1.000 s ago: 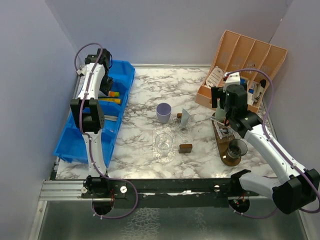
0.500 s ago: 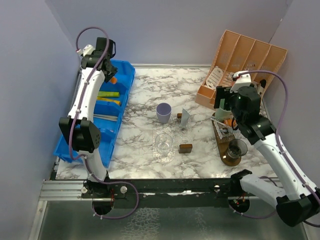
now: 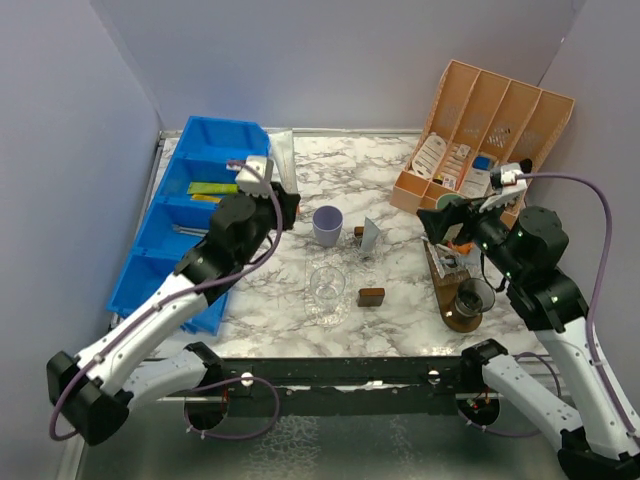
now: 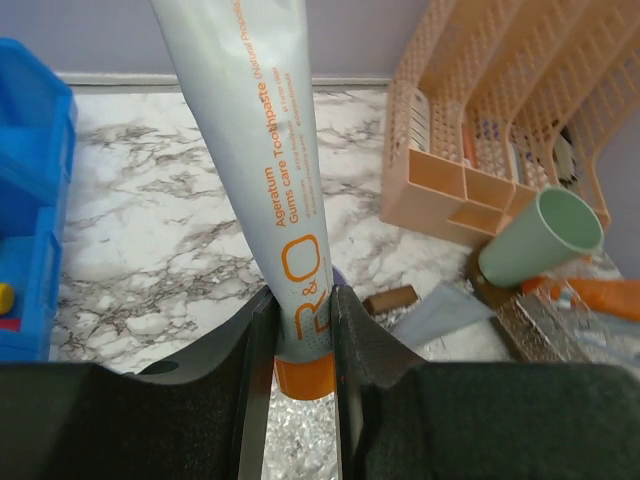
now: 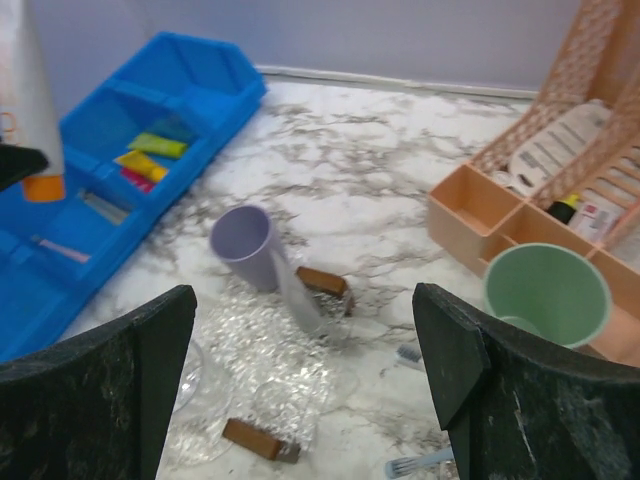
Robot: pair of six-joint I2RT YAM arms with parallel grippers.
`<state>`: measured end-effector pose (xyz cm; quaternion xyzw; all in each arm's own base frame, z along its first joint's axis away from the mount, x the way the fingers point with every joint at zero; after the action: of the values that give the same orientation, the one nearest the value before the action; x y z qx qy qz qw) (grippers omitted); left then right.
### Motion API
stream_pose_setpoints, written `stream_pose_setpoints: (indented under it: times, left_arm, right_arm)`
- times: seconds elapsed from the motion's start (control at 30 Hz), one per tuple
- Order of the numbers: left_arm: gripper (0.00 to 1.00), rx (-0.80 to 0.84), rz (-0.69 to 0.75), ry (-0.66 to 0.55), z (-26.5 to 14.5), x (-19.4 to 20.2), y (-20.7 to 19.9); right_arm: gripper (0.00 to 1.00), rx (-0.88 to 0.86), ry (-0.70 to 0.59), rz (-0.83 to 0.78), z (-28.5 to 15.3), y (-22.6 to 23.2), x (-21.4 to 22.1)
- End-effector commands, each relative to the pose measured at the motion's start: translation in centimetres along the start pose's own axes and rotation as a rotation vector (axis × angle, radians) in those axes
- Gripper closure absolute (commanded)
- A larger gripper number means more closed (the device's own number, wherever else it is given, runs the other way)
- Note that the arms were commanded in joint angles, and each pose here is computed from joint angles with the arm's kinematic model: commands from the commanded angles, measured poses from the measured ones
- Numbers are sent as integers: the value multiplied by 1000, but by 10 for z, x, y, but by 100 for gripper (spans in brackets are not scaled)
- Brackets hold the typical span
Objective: Prepare toiletry sets of a toothbrush and toothpaste on the tray
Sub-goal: Pick up the toothpaste from the storage box, then place the toothpaste in the toothpaste holder.
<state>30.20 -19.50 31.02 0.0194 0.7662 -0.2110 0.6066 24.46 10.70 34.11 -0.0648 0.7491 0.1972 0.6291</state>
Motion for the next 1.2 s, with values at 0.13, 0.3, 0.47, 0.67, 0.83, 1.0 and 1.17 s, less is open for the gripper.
stream_pose_setpoints:
  times: [0.13,0.3,0.47,0.67,0.83,1.0,1.17]
  left_arm:
    - [100,564,294,-241,-66,-13,-60]
    - [100,803,465,-207,-79,18,-80]
    - [100,894,521,-157,-81,45,-83]
    - [100,890,540,-98,-78,68,-74]
    - [100,832,561,-39,-66,81,-64]
    - [100,819,556,25,-58,91,-62]
    - [100,793,562,32,-57,92,-58]
  right_arm:
    - [10,-483,171,35,-25,67,43]
    - [11,-642,289,62,-22,87,52]
    - [13,-781,302,77,-21,106,34]
    - [18,-883,344,191,-3,122,21]
    - [23,-882,328,238,20,124,16]
    - [34,-880,354,262,41,133,22]
    - [39,-873,368,235,53,147,29]
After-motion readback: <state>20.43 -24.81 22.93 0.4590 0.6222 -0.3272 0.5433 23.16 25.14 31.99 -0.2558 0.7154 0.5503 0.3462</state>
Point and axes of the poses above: each gripper's point midway between its finger pads, its own z axis out along the fingers, its own y axis along the line the jaws close on, x = y × z, the point moved 2 cm from there along -z, back along the fingers, and after that the axes turned 1 degree about z, right-handed, at the moved point
